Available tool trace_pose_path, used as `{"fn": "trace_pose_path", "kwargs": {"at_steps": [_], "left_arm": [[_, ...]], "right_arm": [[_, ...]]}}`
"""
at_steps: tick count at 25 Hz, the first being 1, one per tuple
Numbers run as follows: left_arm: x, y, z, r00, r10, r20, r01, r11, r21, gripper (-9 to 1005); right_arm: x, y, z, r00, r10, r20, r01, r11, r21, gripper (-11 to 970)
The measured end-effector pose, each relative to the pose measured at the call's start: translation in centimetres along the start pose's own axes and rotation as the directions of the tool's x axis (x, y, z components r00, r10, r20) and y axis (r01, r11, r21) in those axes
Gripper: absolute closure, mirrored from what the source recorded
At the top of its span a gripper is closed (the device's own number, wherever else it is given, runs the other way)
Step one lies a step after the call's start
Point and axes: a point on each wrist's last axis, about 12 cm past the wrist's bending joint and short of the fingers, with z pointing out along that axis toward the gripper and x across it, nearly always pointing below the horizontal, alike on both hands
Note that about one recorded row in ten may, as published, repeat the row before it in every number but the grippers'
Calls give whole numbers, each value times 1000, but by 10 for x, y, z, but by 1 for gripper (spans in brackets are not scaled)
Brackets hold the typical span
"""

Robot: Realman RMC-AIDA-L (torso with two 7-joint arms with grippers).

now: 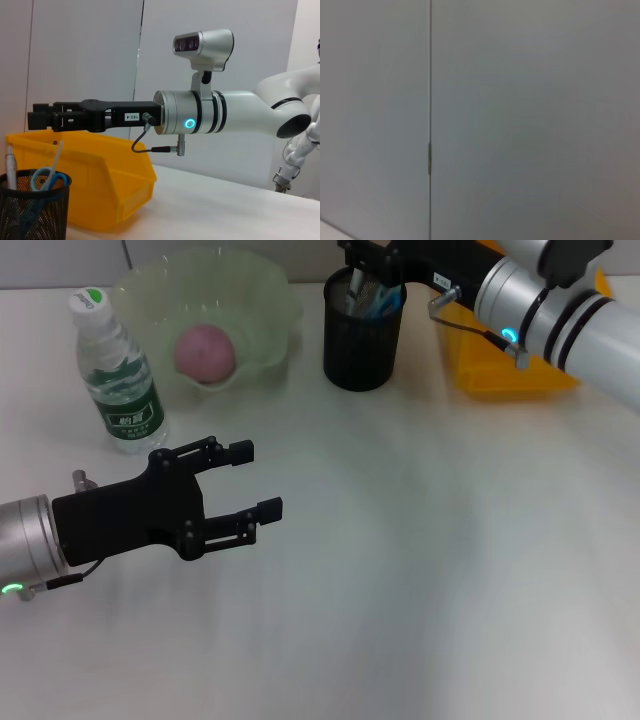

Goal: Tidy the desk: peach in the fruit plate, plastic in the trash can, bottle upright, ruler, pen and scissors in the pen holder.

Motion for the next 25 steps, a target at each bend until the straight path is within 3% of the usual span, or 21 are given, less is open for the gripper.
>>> {"fn": "trace_pose_path", "kwargs": {"at_steps": [7, 9, 10, 11, 14, 15, 16, 17, 19, 22, 25], "left_arm": [[0, 0, 0, 1000, 1, -1, -1, 1000, 3, 219], [0, -1, 0, 1000, 1, -1, -1, 1000, 6, 219], [0, -1, 0, 1000, 0, 0, 0, 1000, 10, 220], [0, -1, 0, 1000, 0, 0, 0, 1000, 10, 220], [0, -2, 1, 1000, -3, 4, 3, 1000, 18, 220], [0, -2, 2, 1000, -9, 5, 9, 1000, 23, 219], [0, -2, 2, 1000, -9, 5, 9, 1000, 23, 219], [0, -3, 3, 1000, -13, 4, 13, 1000, 27, 219], [0, -4, 3, 1000, -19, 4, 19, 999, 40, 218], [-1, -3, 3, 999, -41, 0, 41, 998, 43, 217], [-1, -3, 3, 998, -68, -17, 69, 996, 54, 216]], "right_arm": [[-8, -7, -19, 985, 121, 120, -114, 992, -60, 181], [-12, -11, -38, 964, 185, 190, -164, 979, -121, 155], [-13, -14, -58, 943, 238, 232, -197, 962, -187, 155], [-13, -14, -58, 943, 238, 232, -197, 962, -187, 155], [-13, -15, -93, 925, 287, 249, -210, 932, -294, 156], [-12, -15, -117, 924, 298, 241, -200, 911, -361, 156], [-12, -15, -117, 924, 298, 241, -200, 911, -361, 156], [-9, -14, -137, 927, 314, 207, -205, 884, -421, 156], [-4, -14, -154, 935, 323, 150, -217, 851, -479, 156], [0, -13, -166, 945, 314, 91, -222, 821, -526, 156], [13, -5, -179, 967, 249, -56, -231, 762, -605, 156]]}}
